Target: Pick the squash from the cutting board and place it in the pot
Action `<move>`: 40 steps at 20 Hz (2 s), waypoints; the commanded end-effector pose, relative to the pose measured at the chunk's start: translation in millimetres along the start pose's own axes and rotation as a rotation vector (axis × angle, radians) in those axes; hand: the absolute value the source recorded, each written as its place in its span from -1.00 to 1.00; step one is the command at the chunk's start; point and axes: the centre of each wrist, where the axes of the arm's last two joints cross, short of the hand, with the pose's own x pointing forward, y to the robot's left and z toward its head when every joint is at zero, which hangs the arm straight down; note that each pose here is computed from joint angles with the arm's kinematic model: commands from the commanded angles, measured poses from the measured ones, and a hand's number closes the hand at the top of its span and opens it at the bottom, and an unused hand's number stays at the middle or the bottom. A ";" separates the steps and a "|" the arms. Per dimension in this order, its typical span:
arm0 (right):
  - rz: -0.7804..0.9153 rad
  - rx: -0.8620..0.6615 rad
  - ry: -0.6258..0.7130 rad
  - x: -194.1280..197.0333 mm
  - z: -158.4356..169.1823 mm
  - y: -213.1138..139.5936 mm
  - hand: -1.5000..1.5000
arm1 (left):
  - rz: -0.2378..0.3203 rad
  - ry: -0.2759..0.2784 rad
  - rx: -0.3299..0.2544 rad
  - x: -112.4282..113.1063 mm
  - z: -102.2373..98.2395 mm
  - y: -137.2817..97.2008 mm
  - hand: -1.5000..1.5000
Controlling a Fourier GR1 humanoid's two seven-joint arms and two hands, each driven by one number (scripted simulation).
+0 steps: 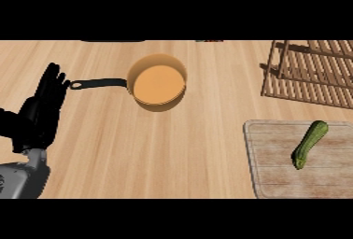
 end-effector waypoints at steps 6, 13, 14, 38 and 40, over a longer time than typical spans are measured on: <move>0.210 0.307 0.204 64.9 -37.2 23.0 -1.00 | 0.002 -0.005 -0.002 0.2 1.9 -7.5 0.00; 0.146 0.322 0.221 75.2 -24.7 70.7 -1.00 | -0.002 0.005 0.028 20.0 4.0 17.8 0.00; 0.162 0.342 0.211 64.8 -44.8 64.4 -1.00 | 0.016 -0.007 0.004 -10.2 -10.8 17.4 0.00; 0.272 0.326 0.360 18.3 -53.9 111.2 -1.00 | 0.011 0.008 0.006 7.6 -0.4 10.4 0.00; 0.264 0.336 0.358 -2.4 -42.7 142.4 -1.00 | 0.014 -0.004 0.013 0.0 7.0 -5.1 0.00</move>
